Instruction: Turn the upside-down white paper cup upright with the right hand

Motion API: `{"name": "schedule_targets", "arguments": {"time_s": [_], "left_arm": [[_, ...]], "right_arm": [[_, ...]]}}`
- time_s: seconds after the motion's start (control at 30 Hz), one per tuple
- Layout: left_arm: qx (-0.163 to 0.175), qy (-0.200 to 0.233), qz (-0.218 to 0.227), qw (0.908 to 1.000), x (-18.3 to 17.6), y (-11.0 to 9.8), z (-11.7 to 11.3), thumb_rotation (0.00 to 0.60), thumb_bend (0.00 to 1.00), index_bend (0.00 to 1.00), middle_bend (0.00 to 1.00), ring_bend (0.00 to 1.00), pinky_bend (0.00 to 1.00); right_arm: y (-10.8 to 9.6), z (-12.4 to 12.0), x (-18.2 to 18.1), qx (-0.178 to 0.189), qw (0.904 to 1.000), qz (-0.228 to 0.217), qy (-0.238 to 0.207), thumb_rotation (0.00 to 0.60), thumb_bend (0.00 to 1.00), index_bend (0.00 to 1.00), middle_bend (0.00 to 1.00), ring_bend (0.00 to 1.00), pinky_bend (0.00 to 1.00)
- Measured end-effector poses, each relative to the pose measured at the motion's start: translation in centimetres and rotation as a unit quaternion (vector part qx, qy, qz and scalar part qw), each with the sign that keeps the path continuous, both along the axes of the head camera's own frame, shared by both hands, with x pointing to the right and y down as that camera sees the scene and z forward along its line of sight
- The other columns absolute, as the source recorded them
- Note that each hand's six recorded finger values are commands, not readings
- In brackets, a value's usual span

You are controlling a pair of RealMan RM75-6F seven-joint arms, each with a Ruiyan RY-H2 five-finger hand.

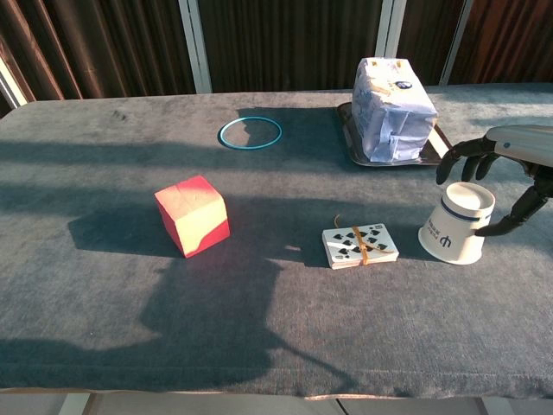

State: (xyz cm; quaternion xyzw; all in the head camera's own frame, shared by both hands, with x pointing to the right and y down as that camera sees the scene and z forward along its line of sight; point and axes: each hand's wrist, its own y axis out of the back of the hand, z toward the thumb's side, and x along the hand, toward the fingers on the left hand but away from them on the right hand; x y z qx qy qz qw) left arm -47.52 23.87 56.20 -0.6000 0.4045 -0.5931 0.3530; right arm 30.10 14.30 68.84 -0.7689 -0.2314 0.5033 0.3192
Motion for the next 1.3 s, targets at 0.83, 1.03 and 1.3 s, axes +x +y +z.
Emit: {"name": "schedule_targets", "arguments": {"time_s": [0.83,1.03,1.3], "left_arm": [[0.001,0.001,-0.003,1.0,-0.1,-0.1,-0.1,0.6,0.28,0.13,0.08,0.06,0.25],[0.003,0.001,-0.006,1.0,-0.2,-0.1,-0.2,0.6,0.28,0.13,0.08,0.06,0.25],[0.005,0.003,-0.01,0.9999,-0.4,-0.1,-0.3,0.6,0.28,0.13,0.08,0.06,0.25]], "right_arm": [[-0.3,0.4,-0.5,0.037,0.99,0.068,-0.118,0.6,0.44,0.72,0.56,0.61,0.64],[-0.1,1.3,-0.2,0.003,0.9724,0.109,-0.206,0.6,0.44,0.69,0.56,0.6,0.64],[0.5,3.8,1.6,-0.069,0.9604,0.122,-0.241,0.6,0.44,0.64,0.56,0.56,0.61]]}}
